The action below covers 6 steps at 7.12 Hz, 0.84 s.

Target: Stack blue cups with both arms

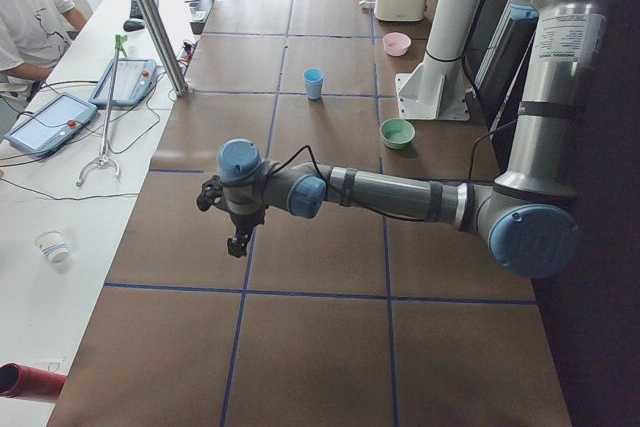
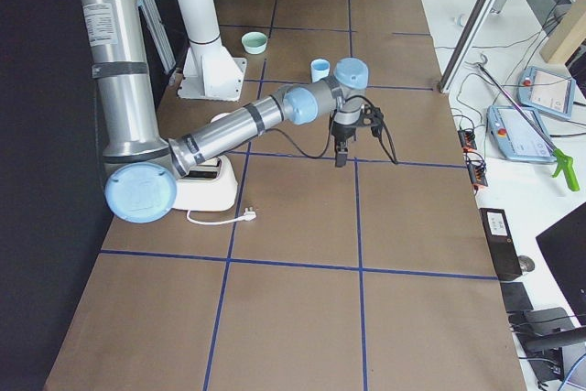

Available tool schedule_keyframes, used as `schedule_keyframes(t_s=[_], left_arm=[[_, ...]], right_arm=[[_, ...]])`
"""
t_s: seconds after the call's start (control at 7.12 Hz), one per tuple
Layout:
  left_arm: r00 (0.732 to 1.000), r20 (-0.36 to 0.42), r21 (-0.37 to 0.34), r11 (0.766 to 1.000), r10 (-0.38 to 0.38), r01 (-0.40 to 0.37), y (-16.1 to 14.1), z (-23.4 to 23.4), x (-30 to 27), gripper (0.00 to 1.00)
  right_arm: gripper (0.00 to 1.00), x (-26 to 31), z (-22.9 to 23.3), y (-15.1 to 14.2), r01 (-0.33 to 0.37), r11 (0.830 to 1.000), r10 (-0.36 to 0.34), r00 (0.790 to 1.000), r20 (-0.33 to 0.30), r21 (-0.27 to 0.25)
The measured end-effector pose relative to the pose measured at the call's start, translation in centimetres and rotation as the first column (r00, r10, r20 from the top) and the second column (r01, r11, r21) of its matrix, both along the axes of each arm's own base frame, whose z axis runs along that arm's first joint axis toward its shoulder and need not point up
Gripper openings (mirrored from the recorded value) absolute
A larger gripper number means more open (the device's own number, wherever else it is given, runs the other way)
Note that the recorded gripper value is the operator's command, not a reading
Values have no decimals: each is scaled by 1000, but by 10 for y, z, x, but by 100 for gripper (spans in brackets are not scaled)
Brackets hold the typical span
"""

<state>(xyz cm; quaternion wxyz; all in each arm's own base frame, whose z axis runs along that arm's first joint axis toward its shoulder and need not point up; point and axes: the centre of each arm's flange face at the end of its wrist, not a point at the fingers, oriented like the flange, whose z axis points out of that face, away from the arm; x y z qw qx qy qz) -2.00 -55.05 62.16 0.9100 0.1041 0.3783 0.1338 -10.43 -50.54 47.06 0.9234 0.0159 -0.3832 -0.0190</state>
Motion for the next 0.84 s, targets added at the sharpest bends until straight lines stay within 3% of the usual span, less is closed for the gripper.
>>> schedule_keyframes(t_s=[0.14, 0.42, 0.56, 0.84], left_arm=[[1000, -14, -43, 999, -6, 5, 1, 25, -27, 100], [999, -22, -169, 985, -42, 38, -17, 13, -45, 100], [997, -16, -220, 973, -75, 70, -23, -3, -48, 100], [995, -7, -250, 964, -97, 92, -21, -14, -48, 100]], right_arm=[[100, 54, 54, 14, 45, 999, -45, 999, 1, 18], [100, 114, 142, 41, 119, 993, -119, 993, -3, 24], [100, 124, 163, 50, 134, 991, -134, 991, -3, 17], [100, 130, 174, 55, 138, 990, -138, 990, -3, 12]])
